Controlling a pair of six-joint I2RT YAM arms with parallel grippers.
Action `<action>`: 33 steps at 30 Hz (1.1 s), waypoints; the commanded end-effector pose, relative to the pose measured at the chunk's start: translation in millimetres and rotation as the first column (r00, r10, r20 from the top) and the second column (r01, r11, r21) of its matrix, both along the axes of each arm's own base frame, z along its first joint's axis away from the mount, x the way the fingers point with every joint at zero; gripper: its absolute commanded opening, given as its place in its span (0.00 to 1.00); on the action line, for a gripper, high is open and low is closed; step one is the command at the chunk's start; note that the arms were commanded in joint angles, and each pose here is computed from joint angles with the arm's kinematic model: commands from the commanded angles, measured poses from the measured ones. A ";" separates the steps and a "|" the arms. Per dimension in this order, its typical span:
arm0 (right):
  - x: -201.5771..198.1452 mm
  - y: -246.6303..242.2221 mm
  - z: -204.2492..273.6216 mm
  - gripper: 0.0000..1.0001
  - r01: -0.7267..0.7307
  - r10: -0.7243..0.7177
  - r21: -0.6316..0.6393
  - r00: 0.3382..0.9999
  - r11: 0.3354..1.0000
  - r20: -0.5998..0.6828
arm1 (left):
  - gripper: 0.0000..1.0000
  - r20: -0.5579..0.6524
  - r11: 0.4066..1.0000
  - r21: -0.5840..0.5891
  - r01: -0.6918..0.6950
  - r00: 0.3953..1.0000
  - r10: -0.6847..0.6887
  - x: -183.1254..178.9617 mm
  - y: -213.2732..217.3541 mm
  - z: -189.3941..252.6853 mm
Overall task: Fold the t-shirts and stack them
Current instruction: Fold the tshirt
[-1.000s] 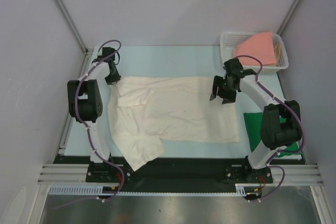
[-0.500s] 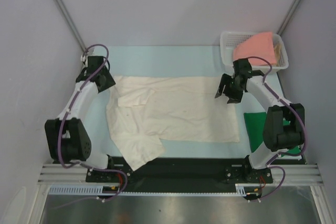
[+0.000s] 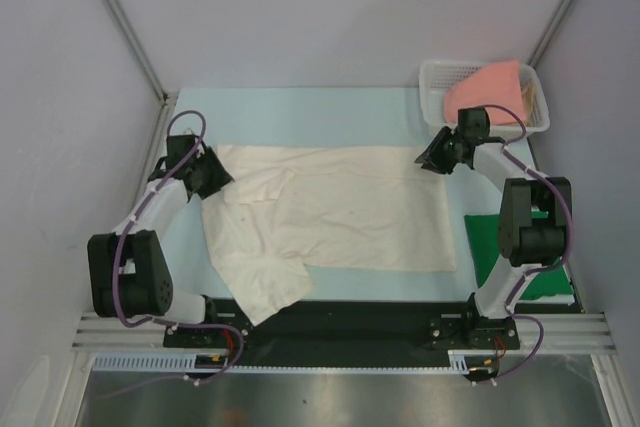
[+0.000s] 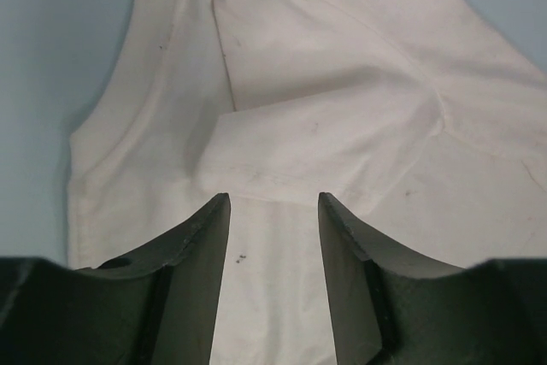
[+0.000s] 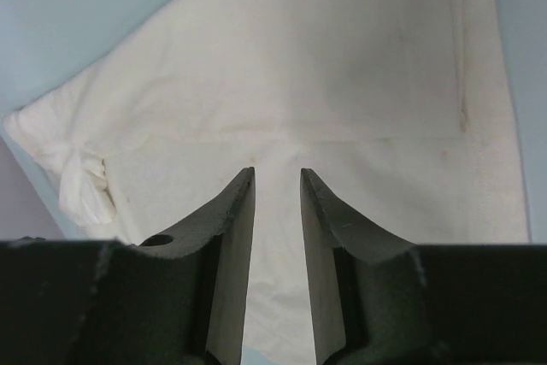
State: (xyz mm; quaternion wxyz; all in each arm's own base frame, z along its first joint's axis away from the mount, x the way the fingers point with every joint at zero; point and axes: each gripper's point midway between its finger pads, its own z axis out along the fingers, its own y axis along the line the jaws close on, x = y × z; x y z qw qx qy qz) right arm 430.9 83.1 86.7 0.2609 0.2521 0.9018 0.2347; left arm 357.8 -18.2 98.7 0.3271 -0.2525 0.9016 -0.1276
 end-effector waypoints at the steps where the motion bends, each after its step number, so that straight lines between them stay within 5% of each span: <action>1: 8.2 7.7 25.2 0.33 -0.068 0.063 0.047 0.993 0.997 0.099 | 0.51 0.031 0.996 0.053 0.070 0.997 -0.072 11.2 18.7 1.2; 8: -6.9 -28.1 -5.0 0.40 -0.040 0.037 -0.049 0.996 0.998 -0.079 | 0.59 -0.004 0.984 0.009 0.180 0.984 -0.180 2.0 21.8 -29.5; 12: -6.9 -30.4 -13.1 0.41 -0.073 0.073 0.002 0.993 0.997 -0.096 | 0.62 0.037 0.973 -0.030 0.229 0.973 -0.228 8.9 11.7 -31.4; 25: 4.9 -42.0 -24.3 0.37 -0.064 0.068 0.037 0.992 0.997 -0.108 | 0.57 -0.020 0.977 -0.034 0.210 0.977 -0.211 15.5 17.5 -56.7; 33: 5.3 -42.7 -30.8 0.37 -0.044 0.049 0.046 0.990 0.998 -0.130 | 0.44 0.015 0.975 -0.069 0.210 0.978 -0.209 21.6 11.6 -44.2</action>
